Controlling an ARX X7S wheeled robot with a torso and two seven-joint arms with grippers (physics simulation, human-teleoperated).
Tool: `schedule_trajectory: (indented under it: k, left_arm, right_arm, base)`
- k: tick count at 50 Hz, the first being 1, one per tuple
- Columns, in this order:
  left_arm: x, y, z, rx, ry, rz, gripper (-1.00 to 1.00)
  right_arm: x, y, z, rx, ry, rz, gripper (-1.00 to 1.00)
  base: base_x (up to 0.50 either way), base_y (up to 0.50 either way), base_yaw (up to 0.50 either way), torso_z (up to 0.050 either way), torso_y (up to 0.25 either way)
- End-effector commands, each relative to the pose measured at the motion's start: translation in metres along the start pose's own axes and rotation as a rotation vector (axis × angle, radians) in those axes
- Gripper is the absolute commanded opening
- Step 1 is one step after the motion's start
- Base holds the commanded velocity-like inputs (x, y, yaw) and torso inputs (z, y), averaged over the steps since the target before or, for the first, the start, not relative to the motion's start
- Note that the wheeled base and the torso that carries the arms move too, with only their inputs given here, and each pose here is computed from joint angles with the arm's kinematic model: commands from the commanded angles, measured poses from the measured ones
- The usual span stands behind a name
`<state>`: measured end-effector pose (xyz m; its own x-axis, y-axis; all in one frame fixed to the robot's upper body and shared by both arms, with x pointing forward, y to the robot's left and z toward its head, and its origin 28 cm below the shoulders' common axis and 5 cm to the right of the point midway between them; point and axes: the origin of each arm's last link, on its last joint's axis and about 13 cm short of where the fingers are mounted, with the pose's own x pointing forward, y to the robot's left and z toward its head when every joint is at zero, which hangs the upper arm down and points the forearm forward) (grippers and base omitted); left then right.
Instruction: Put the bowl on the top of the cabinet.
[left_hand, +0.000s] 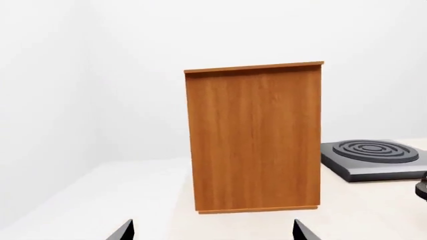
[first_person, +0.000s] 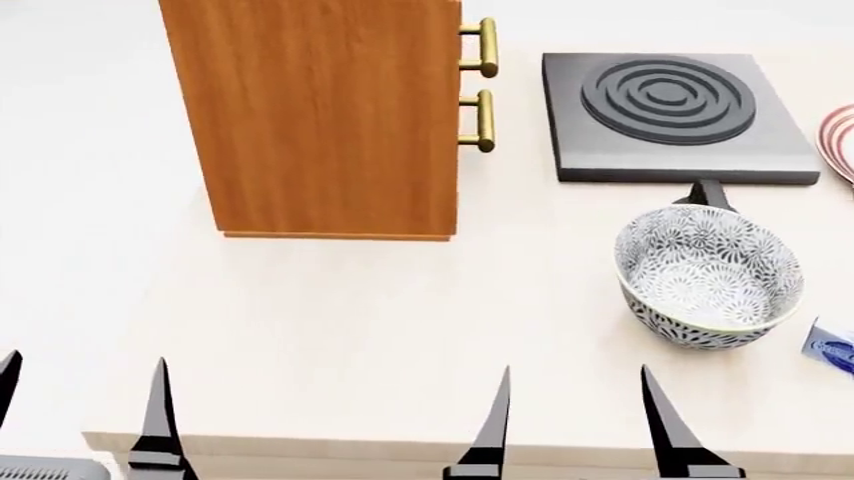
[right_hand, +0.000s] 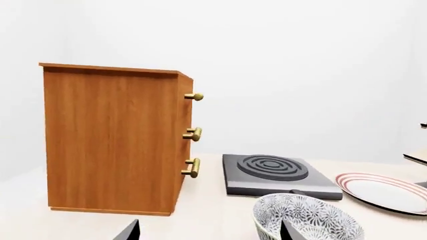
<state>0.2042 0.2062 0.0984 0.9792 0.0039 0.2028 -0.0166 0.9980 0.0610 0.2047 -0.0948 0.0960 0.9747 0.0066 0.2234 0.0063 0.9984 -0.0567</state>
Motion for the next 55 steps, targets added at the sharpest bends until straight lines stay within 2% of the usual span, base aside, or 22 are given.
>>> schedule_trajectory:
  k: [1, 8, 9, 12, 24, 49, 55]
  left_arm:
    - [-0.0008, 0.0007, 0.0006, -0.001, -0.002, 0.002, 1.00]
    - [-0.0008, 0.0004, -0.0016, 0.001, 0.003, 0.001, 1.00]
    - [-0.0018, 0.0003, 0.0006, 0.001, -0.004, 0.000, 1.00]
    - [-0.0016, 0.0002, -0.0001, 0.000, -0.004, 0.000, 1.00]
    - [-0.0017, 0.0000, 0.0002, 0.000, -0.005, -0.001, 1.00]
    - [-0.0022, 0.0001, 0.0013, -0.001, -0.008, 0.000, 1.00]
    - [-0.0025, 0.0004, 0.0011, -0.002, -0.008, 0.002, 1.00]
  right_arm:
    - [-0.0001, 0.0014, -0.0014, 0.006, 0.010, -0.003, 1.00]
    - [-0.0012, 0.0019, -0.0022, -0.014, 0.010, -0.008, 1.00]
    - [-0.0009, 0.0020, -0.0007, -0.054, -0.007, -0.054, 1.00]
    - [-0.0013, 0.0022, -0.0010, -0.061, -0.025, -0.070, 1.00]
    - [-0.0031, 0.0031, -0.0002, -0.046, 0.010, -0.020, 1.00]
    - [-0.0039, 0.0029, 0.0010, -0.049, -0.005, -0.025, 1.00]
    - [-0.0037, 0.0029, -0.0011, -0.062, -0.012, -0.041, 1.00]
  base:
    - [0.00, 0.50, 0.00, 0.000, 0.000]
    - [0.00, 0.07, 0.00, 0.000, 0.000]
    - [0.06, 0.00, 0.00, 0.000, 0.000]
    - [0.00, 0.00, 0.00, 0.000, 0.000]
    - [0.01, 0.00, 0.00, 0.000, 0.000]
    - [0.48, 0.00, 0.00, 0.000, 0.000]
    - [0.11, 0.00, 0.00, 0.000, 0.000]
